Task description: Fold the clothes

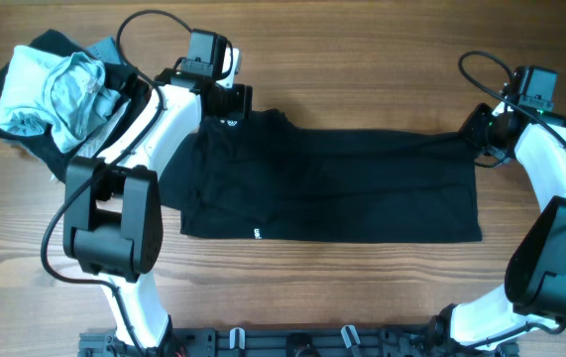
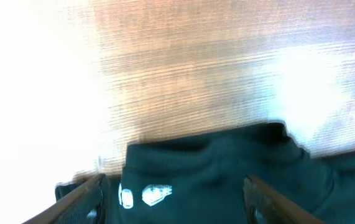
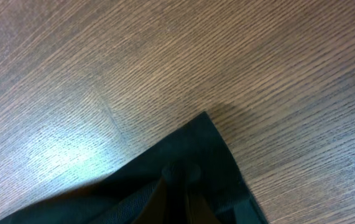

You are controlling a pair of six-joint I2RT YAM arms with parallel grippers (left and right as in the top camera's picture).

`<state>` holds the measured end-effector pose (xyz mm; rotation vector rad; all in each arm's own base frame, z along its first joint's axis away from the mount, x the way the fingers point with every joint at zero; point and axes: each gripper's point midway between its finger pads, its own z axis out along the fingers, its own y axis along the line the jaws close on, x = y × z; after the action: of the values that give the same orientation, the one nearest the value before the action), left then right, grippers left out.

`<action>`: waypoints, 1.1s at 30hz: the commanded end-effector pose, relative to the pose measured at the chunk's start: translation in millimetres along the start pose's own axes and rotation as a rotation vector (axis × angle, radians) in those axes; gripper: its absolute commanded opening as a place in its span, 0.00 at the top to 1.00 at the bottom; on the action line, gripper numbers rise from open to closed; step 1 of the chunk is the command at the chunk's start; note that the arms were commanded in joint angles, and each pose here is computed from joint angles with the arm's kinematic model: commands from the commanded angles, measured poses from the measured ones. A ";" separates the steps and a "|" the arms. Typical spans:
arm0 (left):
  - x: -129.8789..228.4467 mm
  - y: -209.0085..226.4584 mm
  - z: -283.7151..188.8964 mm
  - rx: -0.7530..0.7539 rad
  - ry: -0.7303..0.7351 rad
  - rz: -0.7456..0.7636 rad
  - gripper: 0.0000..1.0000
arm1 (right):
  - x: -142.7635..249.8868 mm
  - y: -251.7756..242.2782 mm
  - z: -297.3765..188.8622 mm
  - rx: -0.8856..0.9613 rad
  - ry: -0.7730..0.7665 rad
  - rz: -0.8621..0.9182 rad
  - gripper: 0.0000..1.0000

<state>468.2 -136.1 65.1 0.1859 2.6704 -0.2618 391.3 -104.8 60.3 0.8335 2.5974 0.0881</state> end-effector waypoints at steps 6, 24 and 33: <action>4.2 18.6 36.3 -0.062 0.009 0.029 0.35 | -3.4 -4.7 -1.6 0.019 -0.015 -0.030 0.96; 10.4 14.3 42.8 0.018 0.036 0.004 0.29 | -3.1 -2.2 -1.6 0.005 -0.012 -0.028 0.96; 16.9 23.6 41.4 0.112 0.072 -0.114 0.20 | -2.5 -2.3 -1.5 0.005 -0.010 -0.028 0.96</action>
<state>478.9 -112.4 26.3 0.1045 2.7183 -0.3115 391.4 -104.8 60.3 0.8104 2.6039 0.0831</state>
